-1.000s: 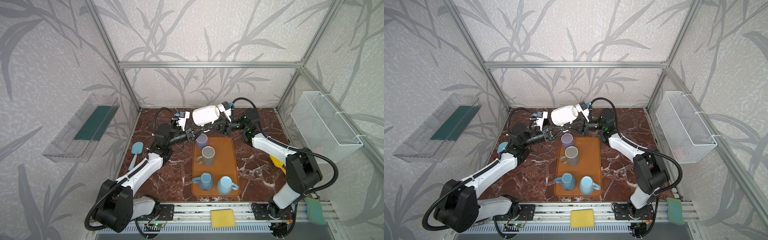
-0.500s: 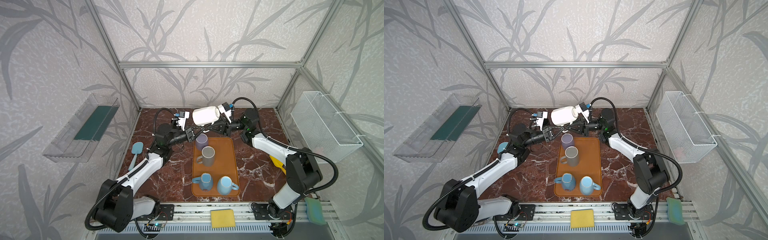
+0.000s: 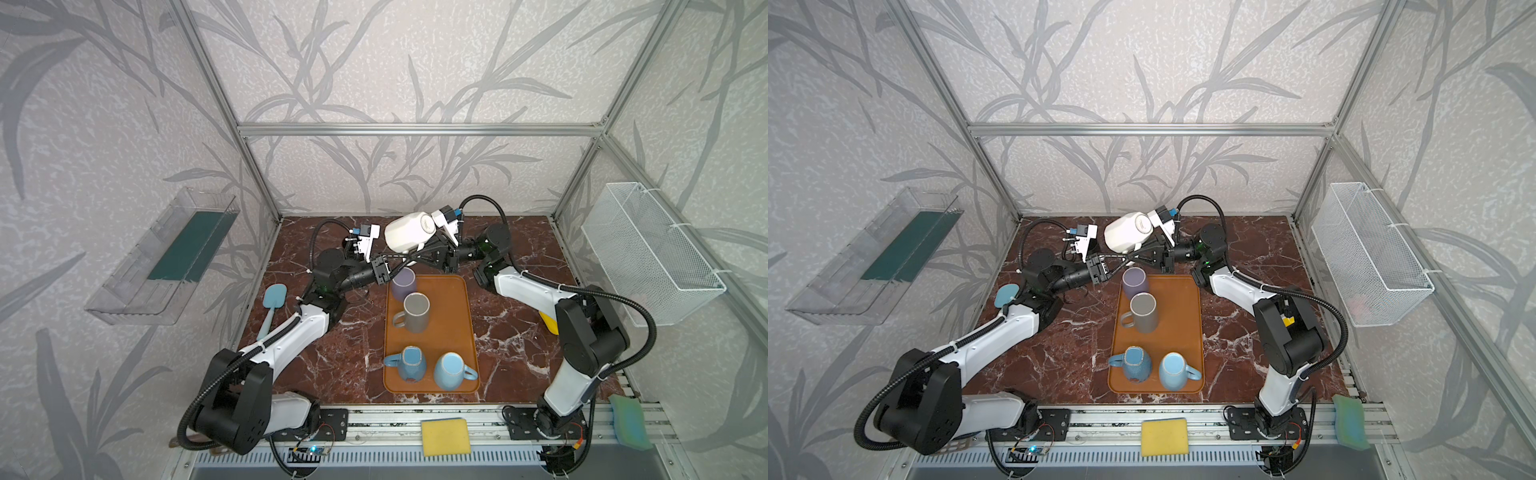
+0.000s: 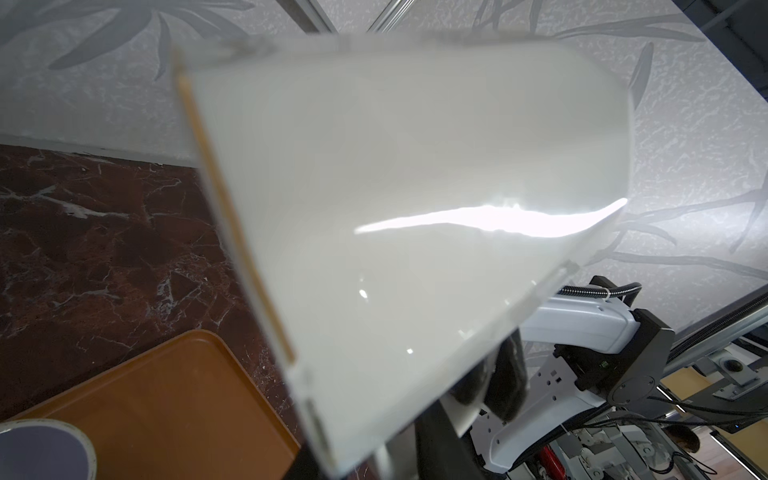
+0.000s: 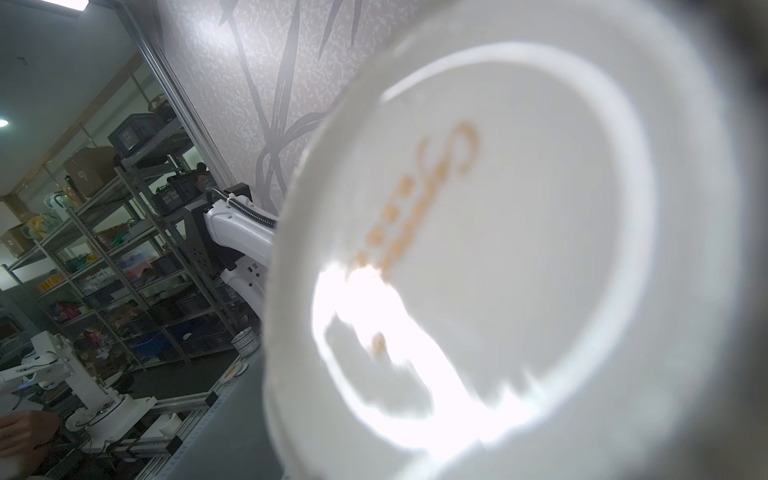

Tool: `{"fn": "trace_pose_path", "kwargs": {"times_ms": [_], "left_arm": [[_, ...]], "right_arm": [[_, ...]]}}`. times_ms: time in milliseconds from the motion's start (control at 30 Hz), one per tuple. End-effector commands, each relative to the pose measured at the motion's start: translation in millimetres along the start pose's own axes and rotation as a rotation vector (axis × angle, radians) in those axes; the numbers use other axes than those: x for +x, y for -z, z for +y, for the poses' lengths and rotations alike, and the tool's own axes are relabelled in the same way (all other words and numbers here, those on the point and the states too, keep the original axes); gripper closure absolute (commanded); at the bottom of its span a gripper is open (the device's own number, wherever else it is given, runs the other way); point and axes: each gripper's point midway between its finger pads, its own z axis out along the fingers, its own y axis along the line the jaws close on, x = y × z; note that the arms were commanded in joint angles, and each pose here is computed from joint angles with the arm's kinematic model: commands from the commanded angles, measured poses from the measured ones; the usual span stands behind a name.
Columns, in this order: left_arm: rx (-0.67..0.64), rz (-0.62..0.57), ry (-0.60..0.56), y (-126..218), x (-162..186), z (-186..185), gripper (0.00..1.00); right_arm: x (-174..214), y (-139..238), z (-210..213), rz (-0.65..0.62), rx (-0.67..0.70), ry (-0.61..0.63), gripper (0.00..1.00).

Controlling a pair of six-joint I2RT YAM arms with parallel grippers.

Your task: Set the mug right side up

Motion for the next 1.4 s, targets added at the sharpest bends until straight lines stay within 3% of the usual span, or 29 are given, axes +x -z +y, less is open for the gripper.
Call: {"fn": "trace_pose_path", "kwargs": {"times_ms": [0, 333, 600, 967, 1367], "left_arm": [[0.145, -0.090, -0.193, 2.3, -30.9, -50.6, 0.71], [0.117, -0.082, -0.193, 2.0, -29.8, -46.0, 0.80], [0.109, -0.069, -0.187, 2.2, -27.4, -45.2, 0.81], [0.105, -0.044, -0.161, 0.6, -22.8, -41.3, 0.63], [0.074, -0.056, -0.122, 2.2, -18.9, -31.5, 0.57]], "right_arm": [[16.4, -9.5, 11.0, 0.062, -0.072, -0.039, 1.00], [21.3, -12.4, 12.9, 0.079, -0.085, -0.044, 1.00], [21.2, -12.3, 13.2, 0.084, -0.090, -0.039, 1.00], [20.0, -13.5, 19.2, 0.095, -0.113, -0.023, 1.00], [1.9, -15.5, 21.5, 0.035, -0.121, 0.006, 1.00]]}}
